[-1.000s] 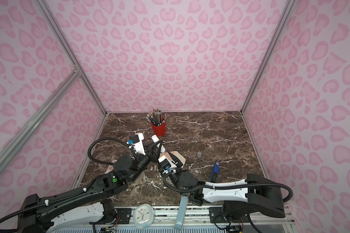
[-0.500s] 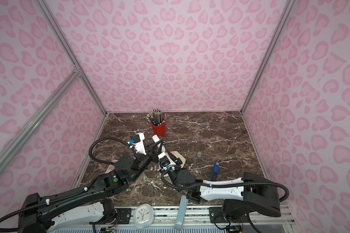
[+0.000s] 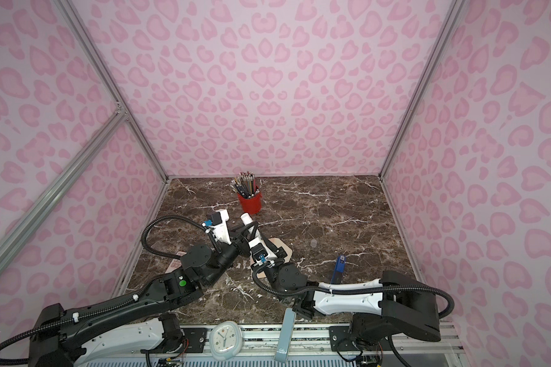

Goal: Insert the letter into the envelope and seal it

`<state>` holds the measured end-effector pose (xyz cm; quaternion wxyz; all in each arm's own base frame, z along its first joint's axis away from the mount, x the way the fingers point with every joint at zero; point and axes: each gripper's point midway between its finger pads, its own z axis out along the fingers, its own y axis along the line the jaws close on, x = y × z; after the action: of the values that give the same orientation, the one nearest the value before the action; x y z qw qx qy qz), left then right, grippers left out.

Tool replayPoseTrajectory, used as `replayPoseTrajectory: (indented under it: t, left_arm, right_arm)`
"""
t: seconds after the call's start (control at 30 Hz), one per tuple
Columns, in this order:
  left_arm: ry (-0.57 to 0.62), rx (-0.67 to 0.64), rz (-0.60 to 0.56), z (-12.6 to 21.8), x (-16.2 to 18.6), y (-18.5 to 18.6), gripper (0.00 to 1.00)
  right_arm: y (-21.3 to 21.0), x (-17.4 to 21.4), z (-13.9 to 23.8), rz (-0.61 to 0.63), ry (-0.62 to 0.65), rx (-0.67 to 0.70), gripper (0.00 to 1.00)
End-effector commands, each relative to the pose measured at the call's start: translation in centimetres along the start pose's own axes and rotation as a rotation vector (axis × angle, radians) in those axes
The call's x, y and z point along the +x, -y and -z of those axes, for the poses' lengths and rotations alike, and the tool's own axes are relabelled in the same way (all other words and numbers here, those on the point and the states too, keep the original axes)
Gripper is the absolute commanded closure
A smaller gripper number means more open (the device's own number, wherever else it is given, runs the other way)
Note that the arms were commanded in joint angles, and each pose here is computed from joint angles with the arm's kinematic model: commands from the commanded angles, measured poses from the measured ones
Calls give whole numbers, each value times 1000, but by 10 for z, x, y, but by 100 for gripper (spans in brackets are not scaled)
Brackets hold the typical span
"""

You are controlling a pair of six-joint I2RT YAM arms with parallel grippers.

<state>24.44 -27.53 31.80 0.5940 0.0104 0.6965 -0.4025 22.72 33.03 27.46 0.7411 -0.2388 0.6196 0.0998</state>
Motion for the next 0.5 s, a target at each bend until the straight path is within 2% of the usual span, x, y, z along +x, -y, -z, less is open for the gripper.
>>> replayPoseTrajectory:
  t: [0.0, 0.3, 0.47]
  left_arm:
    - [30, 37, 22, -1, -11, 11, 96]
    - [-37, 98, 22, -3, 5, 20, 96]
    - [-99, 196, -3, 4, 18, 32, 96]
  right_arm:
    - [0, -3, 0, -26, 7, -2, 75]
    - [-2, -14, 4, -64, 10, -58, 81]
    - [-11, -22, 15, -115, -2, -190, 81]
